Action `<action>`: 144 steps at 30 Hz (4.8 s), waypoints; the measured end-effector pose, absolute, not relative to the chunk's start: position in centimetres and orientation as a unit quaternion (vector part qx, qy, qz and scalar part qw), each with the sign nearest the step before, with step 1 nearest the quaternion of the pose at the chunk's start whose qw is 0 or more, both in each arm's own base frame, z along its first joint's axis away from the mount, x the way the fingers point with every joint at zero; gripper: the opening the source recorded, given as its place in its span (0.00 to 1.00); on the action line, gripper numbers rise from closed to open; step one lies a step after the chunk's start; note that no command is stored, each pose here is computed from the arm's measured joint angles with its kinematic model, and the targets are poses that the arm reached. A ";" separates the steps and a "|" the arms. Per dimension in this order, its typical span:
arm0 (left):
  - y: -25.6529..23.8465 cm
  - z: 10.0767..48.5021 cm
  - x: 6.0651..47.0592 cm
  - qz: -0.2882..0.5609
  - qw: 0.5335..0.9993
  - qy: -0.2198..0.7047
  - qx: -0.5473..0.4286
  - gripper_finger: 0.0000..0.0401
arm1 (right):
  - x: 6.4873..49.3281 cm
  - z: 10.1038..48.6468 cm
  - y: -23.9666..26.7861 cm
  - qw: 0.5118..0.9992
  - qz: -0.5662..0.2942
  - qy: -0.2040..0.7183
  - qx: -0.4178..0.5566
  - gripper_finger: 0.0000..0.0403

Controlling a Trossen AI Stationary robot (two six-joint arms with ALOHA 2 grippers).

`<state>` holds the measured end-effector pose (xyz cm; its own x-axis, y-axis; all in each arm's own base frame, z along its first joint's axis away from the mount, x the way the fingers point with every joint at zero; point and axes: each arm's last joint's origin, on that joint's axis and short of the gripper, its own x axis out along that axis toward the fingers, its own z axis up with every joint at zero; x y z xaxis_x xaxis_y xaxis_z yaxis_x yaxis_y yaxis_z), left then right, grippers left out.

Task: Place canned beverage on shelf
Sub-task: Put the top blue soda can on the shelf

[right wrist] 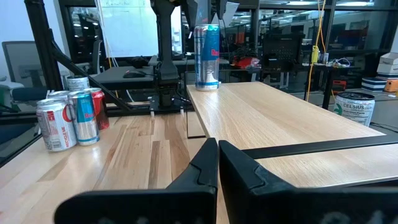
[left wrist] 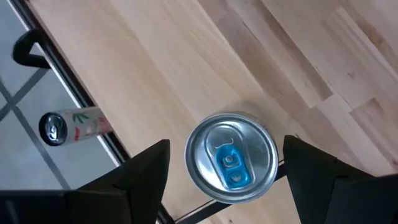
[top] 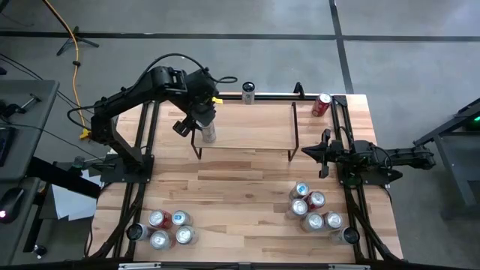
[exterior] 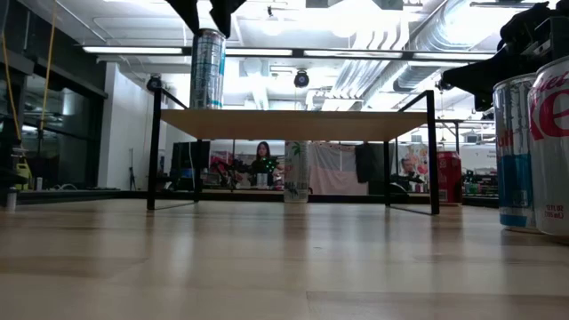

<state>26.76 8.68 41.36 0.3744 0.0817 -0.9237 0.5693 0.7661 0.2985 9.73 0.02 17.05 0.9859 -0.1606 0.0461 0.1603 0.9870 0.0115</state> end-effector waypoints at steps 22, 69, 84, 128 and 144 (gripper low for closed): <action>9.3 39.0 27.4 -0.173 0.766 0.561 0.260 0.62 | 9.7 17.1 0.0 0.996 -0.081 -0.023 0.004 0.00; 10.5 39.1 27.0 0.197 0.786 0.578 -0.098 0.46 | 9.7 17.1 0.0 0.996 -0.080 -0.023 0.004 0.00; 10.2 39.0 27.1 0.171 0.788 0.587 -0.072 0.64 | 9.7 17.1 0.0 0.996 -0.081 -0.023 0.004 0.00; 8.8 40.8 27.6 -0.094 0.736 0.571 0.350 0.68 | 9.7 17.1 0.0 0.996 -0.081 -0.023 0.004 0.00; 10.0 40.5 27.6 -0.101 0.739 0.570 0.343 0.68 | 9.7 17.1 0.0 0.996 -0.081 -0.023 0.004 0.00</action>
<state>27.64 10.04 40.48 0.3289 0.2413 -0.9130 0.5414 0.7440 0.3916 9.73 0.02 17.05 0.9859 -0.1607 0.0462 0.1603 0.9870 0.0114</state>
